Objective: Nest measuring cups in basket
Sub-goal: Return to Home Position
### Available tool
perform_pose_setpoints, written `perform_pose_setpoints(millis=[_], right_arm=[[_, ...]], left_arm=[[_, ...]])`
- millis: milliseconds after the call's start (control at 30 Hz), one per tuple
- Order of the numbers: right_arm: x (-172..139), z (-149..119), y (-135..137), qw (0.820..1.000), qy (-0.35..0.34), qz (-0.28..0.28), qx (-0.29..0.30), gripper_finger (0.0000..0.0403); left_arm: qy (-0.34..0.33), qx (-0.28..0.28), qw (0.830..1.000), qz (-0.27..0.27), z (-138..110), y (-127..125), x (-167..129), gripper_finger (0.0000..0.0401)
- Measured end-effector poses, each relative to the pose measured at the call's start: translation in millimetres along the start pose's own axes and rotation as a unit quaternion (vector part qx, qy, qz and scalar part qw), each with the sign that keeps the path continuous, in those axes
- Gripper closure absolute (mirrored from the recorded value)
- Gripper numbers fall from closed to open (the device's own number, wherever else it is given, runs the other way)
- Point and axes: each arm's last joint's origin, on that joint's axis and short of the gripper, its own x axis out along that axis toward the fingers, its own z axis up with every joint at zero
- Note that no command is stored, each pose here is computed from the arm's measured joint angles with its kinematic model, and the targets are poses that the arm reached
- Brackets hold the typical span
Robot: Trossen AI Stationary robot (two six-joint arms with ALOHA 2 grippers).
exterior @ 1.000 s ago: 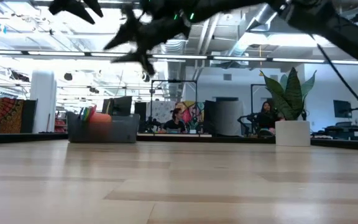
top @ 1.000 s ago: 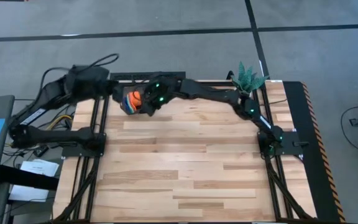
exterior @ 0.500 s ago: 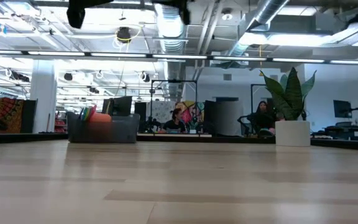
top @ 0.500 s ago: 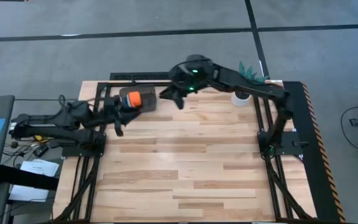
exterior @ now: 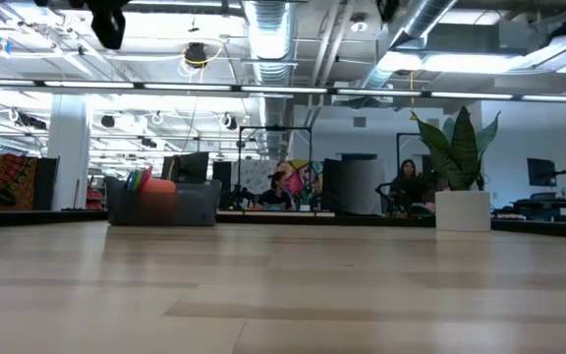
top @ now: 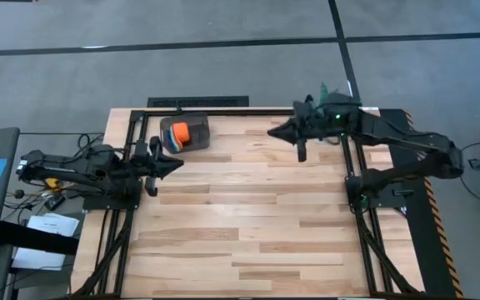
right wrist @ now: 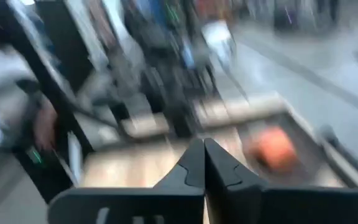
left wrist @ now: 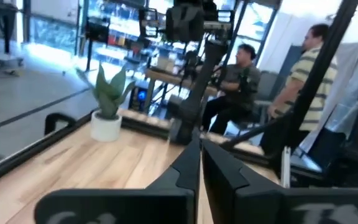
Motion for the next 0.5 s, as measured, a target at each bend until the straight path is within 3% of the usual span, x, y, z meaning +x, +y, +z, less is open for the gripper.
perform_pose_setpoints(millis=[100, 267, 400, 500], right_arm=[[-12.5, -9.9, -2.8, 0.998, 0.040, -0.043, 0.003, 0.0396], [-44.2, -7.1, 7.3, 0.994, -0.067, -0.051, -0.066, 0.0398], [-61.0, -39.5, 9.3, 0.991, -0.115, -0.041, -0.062, 0.0398], [-72.1, -66.9, 10.9, 0.992, -0.113, -0.039, -0.052, 0.0399]], left_arm=[[0.029, 0.007, 1.000, 0.009, -5.2, 2.1, -2.4, 0.0394], [0.074, 0.015, 0.997, 0.000, -13.3, 2.0, -4.1, 0.0400], [0.076, 0.033, 0.997, -0.002, -14.2, -0.4, -5.0, 0.0401], [0.076, 0.042, 0.996, -0.010, -14.0, -1.7, -6.9, 0.0401]])
